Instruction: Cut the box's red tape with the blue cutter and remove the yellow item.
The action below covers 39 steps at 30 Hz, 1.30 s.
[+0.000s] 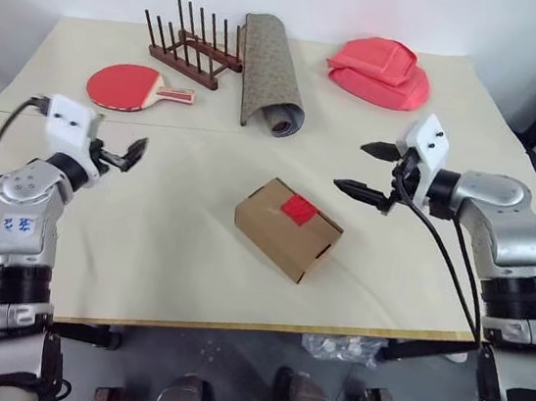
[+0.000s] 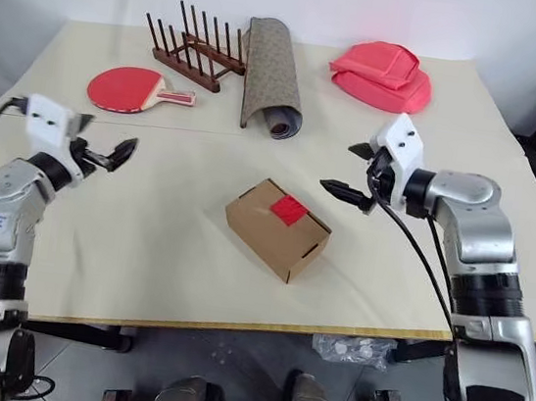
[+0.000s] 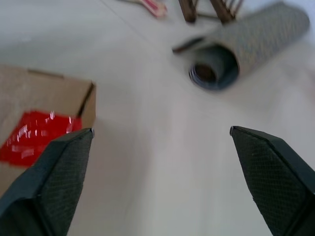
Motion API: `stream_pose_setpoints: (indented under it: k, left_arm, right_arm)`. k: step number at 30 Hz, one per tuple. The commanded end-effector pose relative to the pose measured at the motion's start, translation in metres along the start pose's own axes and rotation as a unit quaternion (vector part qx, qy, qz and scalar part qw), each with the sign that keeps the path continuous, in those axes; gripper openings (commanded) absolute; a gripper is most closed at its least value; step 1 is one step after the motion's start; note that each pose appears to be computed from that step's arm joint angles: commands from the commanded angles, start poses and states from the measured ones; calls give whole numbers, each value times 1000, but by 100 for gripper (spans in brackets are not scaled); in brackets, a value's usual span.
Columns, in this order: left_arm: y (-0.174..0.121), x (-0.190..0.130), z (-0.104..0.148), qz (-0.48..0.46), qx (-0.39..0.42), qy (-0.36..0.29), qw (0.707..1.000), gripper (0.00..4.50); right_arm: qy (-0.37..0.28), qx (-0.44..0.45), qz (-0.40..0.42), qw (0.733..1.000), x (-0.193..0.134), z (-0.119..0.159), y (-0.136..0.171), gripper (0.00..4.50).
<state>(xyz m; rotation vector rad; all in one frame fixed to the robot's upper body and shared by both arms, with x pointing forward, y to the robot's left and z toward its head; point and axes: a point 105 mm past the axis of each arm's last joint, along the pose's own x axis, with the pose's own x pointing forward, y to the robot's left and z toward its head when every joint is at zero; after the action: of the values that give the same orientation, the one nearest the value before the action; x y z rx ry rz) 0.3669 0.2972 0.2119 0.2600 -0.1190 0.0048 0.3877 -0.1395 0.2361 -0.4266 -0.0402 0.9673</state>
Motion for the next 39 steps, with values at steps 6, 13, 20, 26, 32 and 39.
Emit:
stream_pose_setpoints:
  k: [6,13,20,26,32,39]
  left_arm:
    - [45,-65,-43,362,-119,102,919,448]
    - [40,-84,-78,421,-202,203,861,448]
    - [40,-76,-92,389,-216,232,865,448]
    - [47,-81,-108,383,-221,268,856,410]
    - [49,-85,-116,360,-194,302,861,277]
    - [58,-89,-116,371,-182,305,858,121]
  right_arm:
    - [-28,-36,73,996,28,17,4,450]
    - [-35,-42,94,994,40,23,5,450]
    - [-33,-47,99,993,38,24,5,450]
    - [-29,-52,96,994,34,24,3,450]
    - [-25,-55,93,994,31,24,2,450]
    - [-25,-55,89,994,29,25,1,450]
